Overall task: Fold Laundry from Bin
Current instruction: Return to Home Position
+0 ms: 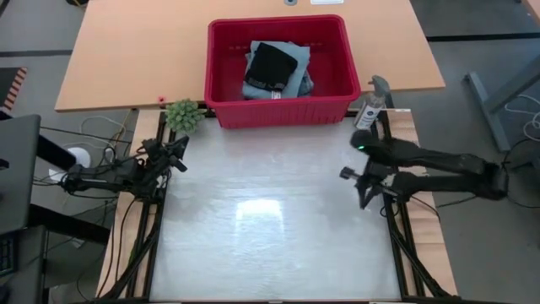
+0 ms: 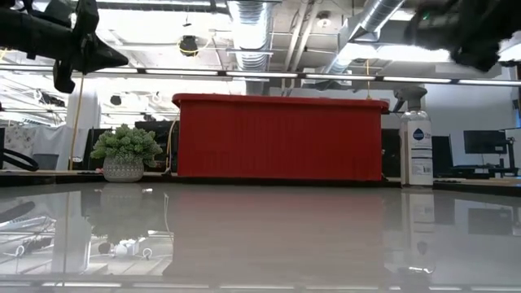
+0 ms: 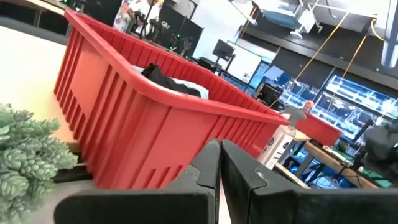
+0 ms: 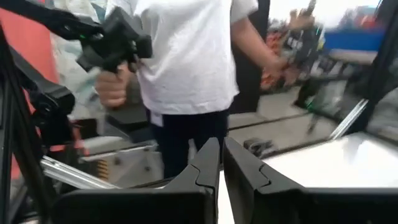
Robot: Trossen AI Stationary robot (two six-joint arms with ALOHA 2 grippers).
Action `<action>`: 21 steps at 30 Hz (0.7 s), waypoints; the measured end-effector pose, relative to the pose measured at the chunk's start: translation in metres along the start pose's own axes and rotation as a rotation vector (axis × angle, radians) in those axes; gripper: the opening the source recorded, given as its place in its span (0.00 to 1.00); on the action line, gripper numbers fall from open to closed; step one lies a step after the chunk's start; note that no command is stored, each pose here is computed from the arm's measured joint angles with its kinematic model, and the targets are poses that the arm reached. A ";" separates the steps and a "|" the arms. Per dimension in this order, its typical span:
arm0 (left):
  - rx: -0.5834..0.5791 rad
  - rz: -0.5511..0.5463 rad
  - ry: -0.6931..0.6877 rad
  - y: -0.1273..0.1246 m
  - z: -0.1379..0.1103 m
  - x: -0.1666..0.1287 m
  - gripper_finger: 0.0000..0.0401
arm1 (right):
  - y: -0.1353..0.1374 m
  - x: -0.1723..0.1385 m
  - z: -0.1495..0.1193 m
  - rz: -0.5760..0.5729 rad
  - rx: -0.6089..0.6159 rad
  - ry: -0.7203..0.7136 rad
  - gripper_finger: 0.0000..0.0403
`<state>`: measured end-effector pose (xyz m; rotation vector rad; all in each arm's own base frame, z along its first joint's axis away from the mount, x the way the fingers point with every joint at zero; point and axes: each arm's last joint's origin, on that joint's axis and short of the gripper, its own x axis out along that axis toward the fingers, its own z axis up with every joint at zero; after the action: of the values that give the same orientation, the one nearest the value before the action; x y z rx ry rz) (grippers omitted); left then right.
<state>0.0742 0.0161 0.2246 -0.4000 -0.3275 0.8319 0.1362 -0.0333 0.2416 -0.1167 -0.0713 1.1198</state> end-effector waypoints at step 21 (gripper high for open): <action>0.104 0.043 0.040 0.003 -0.007 0.000 0.00 | -0.113 0.045 -0.031 0.176 0.157 -0.009 0.12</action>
<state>0.0750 0.0165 0.2168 -0.3273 -0.2382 0.8779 0.2602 -0.0427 0.2256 0.0232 0.0193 1.2970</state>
